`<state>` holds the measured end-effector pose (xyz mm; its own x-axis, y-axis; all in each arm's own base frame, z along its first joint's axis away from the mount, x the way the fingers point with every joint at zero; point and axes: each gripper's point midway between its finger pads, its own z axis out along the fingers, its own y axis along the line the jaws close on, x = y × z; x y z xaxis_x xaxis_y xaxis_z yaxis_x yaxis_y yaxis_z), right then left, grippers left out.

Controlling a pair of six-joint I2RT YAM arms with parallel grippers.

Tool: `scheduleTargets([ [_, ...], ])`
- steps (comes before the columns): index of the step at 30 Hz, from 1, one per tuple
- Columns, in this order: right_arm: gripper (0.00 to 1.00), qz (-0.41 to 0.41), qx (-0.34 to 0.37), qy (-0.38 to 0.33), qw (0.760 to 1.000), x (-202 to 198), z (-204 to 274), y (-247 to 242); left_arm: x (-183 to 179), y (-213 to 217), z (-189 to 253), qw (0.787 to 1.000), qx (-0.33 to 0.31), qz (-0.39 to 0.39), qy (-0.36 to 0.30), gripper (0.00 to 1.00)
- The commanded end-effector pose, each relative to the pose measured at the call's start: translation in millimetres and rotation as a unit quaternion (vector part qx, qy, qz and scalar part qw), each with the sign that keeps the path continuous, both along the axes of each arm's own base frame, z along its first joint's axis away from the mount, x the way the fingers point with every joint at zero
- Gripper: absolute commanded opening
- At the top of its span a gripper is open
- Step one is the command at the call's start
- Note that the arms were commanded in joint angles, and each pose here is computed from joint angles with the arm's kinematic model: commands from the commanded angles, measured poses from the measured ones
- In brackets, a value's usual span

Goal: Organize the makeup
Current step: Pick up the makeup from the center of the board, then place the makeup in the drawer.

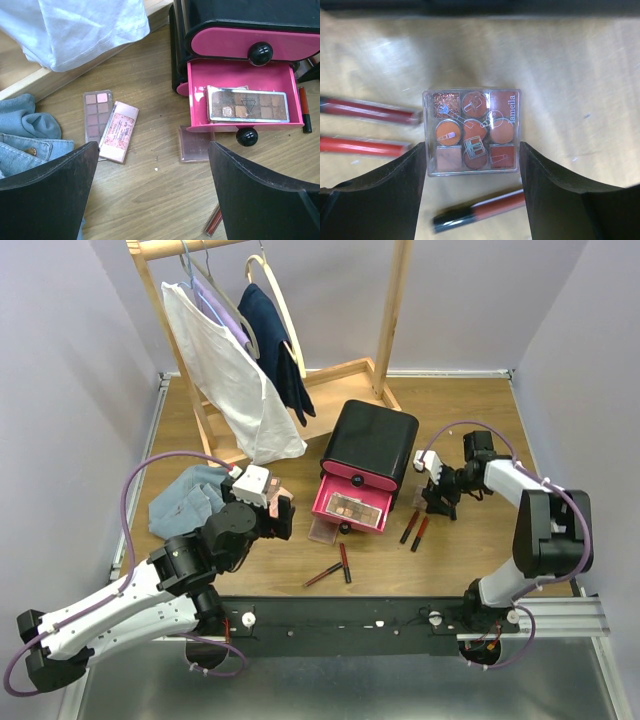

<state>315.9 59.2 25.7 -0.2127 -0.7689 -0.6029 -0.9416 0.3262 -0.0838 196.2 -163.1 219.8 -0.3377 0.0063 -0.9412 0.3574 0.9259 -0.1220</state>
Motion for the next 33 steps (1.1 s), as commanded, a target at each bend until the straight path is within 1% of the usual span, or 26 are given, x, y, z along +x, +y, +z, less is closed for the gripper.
scheduleTargets([
  [1,0.35,-0.024,0.014,0.019,0.999,-28,15,5,1,2,0,1.000,-0.012,0.011,-0.002,0.99],
  [6,0.33,-0.045,0.046,0.010,0.998,-38,44,14,2,0,1,1.000,-0.014,0.012,-0.005,0.99],
  [7,0.32,-0.048,0.051,-0.004,0.998,-39,54,15,2,0,0,1.000,-0.014,0.012,-0.004,0.99],
  [10,0.32,-0.057,0.067,-0.005,0.996,-50,69,19,3,0,0,1.000,-0.015,0.011,-0.006,0.99],
  [11,0.32,-0.060,0.073,-0.019,0.995,-52,81,20,3,-1,1,1.000,-0.017,0.011,-0.007,0.99],
  [18,0.31,-0.054,0.109,-0.033,0.992,-82,122,32,4,-3,2,1.000,-0.018,0.008,-0.011,0.99],
  [24,0.30,-0.042,0.134,-0.039,0.989,-98,146,40,4,-5,0,1.000,-0.019,0.004,-0.011,0.99],
  [25,0.30,-0.038,0.135,-0.048,0.989,-98,152,41,4,-6,0,1.000,-0.020,0.002,-0.011,0.99],
  [33,0.30,-0.006,0.146,-0.057,0.988,-105,166,49,4,-6,-1,1.000,-0.024,0.002,-0.011,0.99],
])
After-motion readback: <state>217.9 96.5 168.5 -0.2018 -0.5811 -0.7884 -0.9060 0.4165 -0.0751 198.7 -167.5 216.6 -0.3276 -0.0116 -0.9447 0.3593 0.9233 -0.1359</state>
